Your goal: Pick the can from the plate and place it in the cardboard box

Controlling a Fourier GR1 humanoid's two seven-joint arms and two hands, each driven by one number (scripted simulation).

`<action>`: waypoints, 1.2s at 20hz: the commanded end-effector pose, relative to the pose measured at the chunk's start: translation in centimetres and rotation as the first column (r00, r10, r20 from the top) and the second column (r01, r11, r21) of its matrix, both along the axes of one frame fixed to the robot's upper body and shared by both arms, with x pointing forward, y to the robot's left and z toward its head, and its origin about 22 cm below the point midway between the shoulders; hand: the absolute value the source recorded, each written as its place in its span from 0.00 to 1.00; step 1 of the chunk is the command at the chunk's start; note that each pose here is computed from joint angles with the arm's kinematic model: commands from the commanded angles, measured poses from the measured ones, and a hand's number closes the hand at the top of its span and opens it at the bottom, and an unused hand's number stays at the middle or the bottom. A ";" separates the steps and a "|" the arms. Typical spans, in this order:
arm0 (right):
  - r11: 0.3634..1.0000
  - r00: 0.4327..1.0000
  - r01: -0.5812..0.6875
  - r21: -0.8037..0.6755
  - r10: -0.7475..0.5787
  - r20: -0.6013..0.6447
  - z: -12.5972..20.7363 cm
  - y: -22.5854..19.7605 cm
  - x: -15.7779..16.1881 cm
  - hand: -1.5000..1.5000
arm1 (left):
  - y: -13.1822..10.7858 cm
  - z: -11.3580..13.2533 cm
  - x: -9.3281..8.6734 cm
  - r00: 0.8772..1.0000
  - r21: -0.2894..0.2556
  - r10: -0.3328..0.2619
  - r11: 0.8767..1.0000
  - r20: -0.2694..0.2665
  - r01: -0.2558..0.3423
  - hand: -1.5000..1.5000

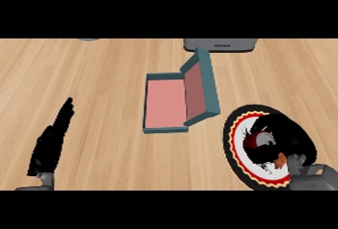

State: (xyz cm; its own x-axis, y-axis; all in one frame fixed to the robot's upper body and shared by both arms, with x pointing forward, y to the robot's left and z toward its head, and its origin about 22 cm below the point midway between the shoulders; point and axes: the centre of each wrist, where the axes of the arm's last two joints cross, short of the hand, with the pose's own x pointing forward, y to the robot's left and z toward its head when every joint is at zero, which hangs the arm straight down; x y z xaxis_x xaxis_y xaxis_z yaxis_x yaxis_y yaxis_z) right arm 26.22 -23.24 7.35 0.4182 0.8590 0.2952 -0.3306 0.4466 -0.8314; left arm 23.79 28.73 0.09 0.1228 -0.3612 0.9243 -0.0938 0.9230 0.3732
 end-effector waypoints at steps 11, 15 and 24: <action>0.913 0.941 0.319 -0.255 -0.274 0.197 -2.1 5.3 -9.3 1.00 | 0.7 1.2 0.5 0.999 0.001 0.038 0.999 -0.007 -0.038 0.50; 0.883 0.922 0.357 -0.306 -0.279 0.269 -0.9 6.7 -11.9 1.00 | -0.4 -0.3 -1.0 1.000 -0.013 0.016 1.000 0.008 -0.016 0.50; 0.951 0.785 0.301 -0.062 -0.210 0.583 6.0 8.6 -12.6 1.00 | 0.7 1.2 0.5 1.000 -0.005 0.004 1.000 -0.006 -0.004 0.50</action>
